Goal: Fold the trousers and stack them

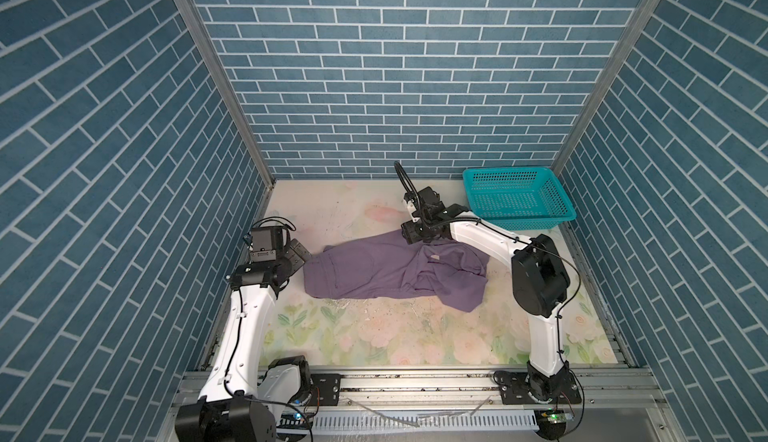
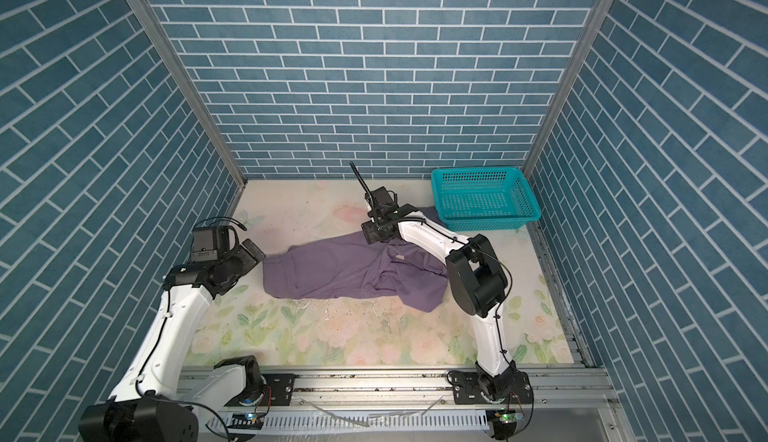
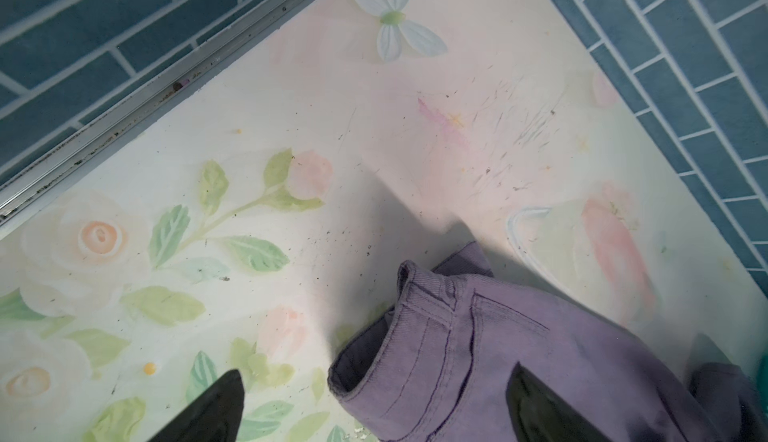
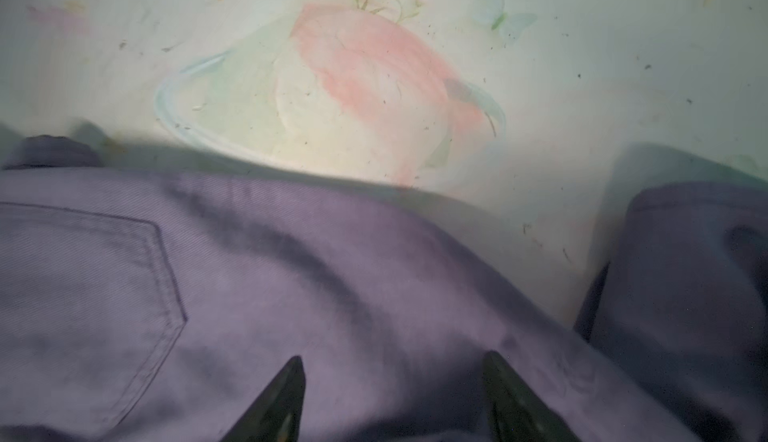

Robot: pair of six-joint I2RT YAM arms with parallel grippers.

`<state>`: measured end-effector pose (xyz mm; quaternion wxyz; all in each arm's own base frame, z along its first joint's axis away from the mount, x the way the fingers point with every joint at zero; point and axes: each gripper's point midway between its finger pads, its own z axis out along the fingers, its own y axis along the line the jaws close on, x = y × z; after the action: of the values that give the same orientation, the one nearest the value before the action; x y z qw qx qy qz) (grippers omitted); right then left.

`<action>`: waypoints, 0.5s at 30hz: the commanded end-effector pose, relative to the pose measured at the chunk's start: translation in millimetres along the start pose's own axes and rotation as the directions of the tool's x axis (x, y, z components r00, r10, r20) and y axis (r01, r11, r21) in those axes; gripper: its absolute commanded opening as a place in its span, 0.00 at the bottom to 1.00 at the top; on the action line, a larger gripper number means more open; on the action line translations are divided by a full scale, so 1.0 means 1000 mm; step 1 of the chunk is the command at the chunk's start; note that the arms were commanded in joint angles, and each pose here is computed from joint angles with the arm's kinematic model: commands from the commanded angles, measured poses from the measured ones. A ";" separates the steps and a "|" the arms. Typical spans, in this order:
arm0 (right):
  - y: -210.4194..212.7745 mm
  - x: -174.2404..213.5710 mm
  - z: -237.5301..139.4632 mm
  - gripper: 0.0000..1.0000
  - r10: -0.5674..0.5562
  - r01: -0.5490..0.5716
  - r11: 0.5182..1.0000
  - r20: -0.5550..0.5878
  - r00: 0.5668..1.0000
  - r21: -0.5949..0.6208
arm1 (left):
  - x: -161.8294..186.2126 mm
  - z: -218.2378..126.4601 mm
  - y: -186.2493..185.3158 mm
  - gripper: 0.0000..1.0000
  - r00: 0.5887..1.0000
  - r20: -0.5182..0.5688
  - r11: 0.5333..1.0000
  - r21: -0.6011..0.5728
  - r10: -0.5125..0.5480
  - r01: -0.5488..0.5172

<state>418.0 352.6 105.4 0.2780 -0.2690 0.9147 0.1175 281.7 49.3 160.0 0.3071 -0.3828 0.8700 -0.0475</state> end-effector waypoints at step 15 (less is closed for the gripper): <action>-0.019 0.017 0.061 0.54 -0.098 0.072 0.987 -0.190 0.977 -0.141 | 0.005 0.098 -0.036 0.82 0.991 -0.115 0.995 0.057 -0.074 0.081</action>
<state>453.6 343.1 39.5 0.1874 -0.3105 0.9244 0.1185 338.6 43.0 85.5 0.2493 -0.4089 0.8744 -0.0777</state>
